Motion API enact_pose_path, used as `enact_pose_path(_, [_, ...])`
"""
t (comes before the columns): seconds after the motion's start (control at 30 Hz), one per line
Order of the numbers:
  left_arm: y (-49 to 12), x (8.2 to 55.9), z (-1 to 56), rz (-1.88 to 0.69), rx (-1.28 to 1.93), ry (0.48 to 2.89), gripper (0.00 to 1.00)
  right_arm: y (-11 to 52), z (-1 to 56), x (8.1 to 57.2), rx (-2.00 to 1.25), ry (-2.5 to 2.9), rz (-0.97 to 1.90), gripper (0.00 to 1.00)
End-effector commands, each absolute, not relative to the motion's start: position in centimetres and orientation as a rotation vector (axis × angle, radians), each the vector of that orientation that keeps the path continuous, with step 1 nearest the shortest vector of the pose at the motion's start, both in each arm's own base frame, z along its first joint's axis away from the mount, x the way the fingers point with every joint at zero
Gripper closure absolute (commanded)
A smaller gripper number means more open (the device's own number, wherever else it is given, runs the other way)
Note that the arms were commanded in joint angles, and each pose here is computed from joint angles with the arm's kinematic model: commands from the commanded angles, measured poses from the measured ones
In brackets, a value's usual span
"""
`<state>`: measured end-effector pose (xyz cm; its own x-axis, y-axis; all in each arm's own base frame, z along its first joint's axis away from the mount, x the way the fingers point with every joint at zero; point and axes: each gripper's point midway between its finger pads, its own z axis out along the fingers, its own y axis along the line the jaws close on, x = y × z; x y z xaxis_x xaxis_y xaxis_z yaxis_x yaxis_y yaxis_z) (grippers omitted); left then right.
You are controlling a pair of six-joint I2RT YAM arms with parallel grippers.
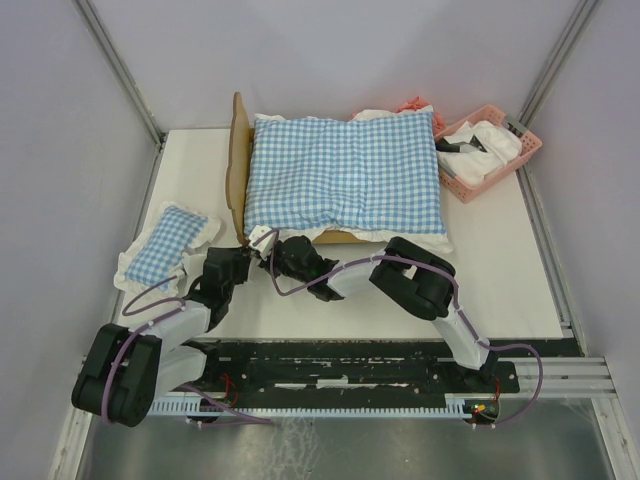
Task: Set up the pet bed
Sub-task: Tie the ropes to the bed frame.
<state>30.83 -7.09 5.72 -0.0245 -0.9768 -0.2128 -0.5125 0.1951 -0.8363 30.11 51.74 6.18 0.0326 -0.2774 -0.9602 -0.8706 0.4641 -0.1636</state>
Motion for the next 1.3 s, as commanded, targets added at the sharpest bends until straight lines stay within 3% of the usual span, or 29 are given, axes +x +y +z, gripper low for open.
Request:
enact_pose_path(0.0, [-7.2, 32.1, 7.5, -0.803, -1.477, 1.566, 0.55, 53.1, 8.8, 30.3, -1.024, 1.444, 0.654, 0.98])
enact_pose_path(0.23, [-7.4, 31.8, 7.1, -0.819, -1.521, 1.571, 0.63, 53.0, 8.7, 30.3, -1.023, 1.449, 0.657, 0.98])
enact_pose_path(0.47, [-7.1, 31.4, 6.6, -0.817, -1.553, 1.553, 0.97, 52.9, 8.5, 30.2, -1.022, 1.454, 0.658, 0.98])
enact_pose_path(0.6, [-6.5, 31.2, 6.9, -0.792, -1.547, 1.533, 0.97, 52.6, 8.5, 30.3, -0.994, 1.468, 0.657, 0.98])
enact_pose_path(0.83, [-5.0, 30.9, 7.8, -0.696, -1.511, 1.514, 0.97, 52.3, 8.4, 30.5, -0.952, 1.491, 0.658, 0.84])
enact_pose_path(1.0, [-4.7, 30.7, 7.7, -0.667, -1.502, 1.523, 0.97, 52.2, 8.8, 30.7, -0.928, 1.496, 0.654, 0.8])
enact_pose_path(1.1, [-4.6, 30.6, 7.7, -0.65, -1.493, 1.53, 0.97, 52.1, 9.3, 31.0, -0.917, 1.495, 0.644, 0.85])
enact_pose_path(1.17, [-4.5, 30.7, 7.8, -0.637, -1.477, 1.535, 0.97, 52.1, 9.3, 31.0, -0.919, 1.497, 0.636, 0.96])
enact_pose_path(1.27, [-4.5, 30.8, 8.2, -0.63, -1.446, 1.542, 0.97, 52.1, 9.1, 31.2, -0.916, 1.505, 0.628, 0.98])
